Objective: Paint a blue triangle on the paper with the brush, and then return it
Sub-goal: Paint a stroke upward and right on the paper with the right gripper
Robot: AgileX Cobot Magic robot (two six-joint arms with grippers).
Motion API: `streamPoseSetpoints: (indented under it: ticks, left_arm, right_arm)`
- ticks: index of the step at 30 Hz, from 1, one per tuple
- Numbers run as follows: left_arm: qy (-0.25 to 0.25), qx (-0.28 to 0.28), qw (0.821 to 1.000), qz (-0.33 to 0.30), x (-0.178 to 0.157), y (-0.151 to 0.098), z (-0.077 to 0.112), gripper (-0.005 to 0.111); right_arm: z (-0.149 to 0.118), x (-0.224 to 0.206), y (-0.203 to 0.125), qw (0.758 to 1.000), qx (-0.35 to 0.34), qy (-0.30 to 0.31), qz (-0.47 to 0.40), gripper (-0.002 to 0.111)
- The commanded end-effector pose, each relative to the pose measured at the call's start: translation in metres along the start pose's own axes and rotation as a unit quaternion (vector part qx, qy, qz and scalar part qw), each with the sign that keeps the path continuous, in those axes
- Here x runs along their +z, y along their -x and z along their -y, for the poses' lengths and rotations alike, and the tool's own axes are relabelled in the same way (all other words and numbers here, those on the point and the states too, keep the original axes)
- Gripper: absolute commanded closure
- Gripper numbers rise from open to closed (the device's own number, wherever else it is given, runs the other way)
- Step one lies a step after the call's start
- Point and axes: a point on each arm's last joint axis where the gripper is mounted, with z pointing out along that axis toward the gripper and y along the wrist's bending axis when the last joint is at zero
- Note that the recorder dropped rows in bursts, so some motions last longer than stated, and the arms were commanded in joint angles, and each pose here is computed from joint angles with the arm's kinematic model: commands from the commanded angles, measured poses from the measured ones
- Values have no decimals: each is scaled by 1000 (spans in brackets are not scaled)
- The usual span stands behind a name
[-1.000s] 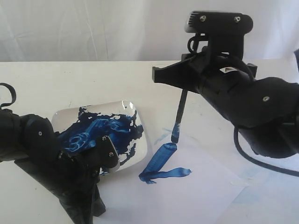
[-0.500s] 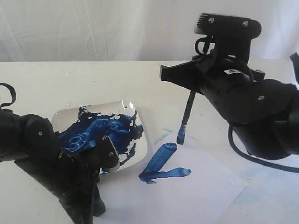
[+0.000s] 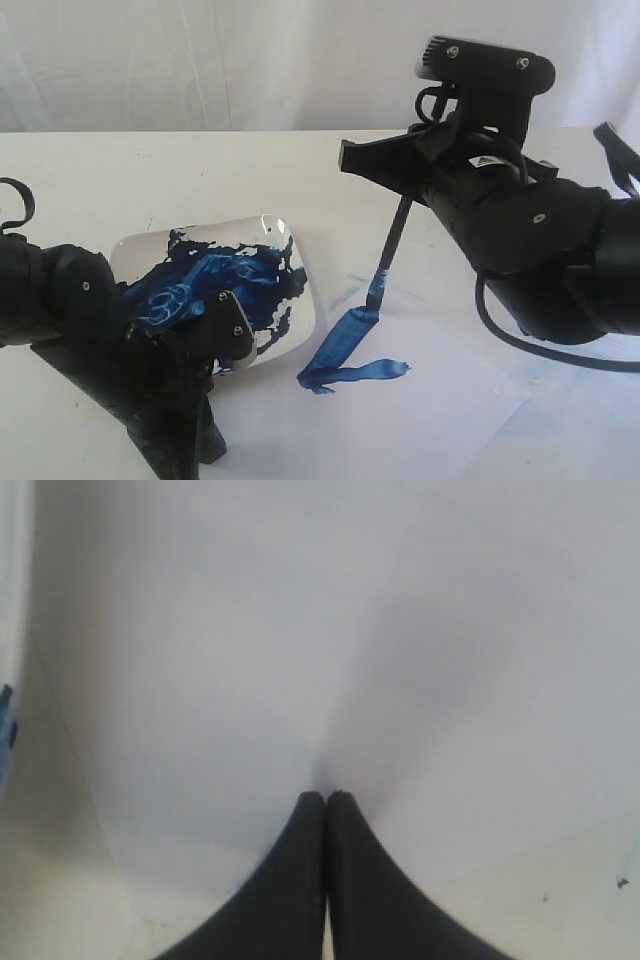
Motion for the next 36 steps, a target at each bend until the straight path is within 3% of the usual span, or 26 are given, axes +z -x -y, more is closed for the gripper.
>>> streamPoseSetpoints:
  ticks: [1,36]
  left_arm:
    - [-12,-4,1000,-14,5,-4,3,107]
    - [-12,-4,1000,-14,5,-4,3,107]
  right_arm:
    - [-1,1,2,1000,-4,1,9,108]
    - [7,-9,1,999,0,-23,-47,108]
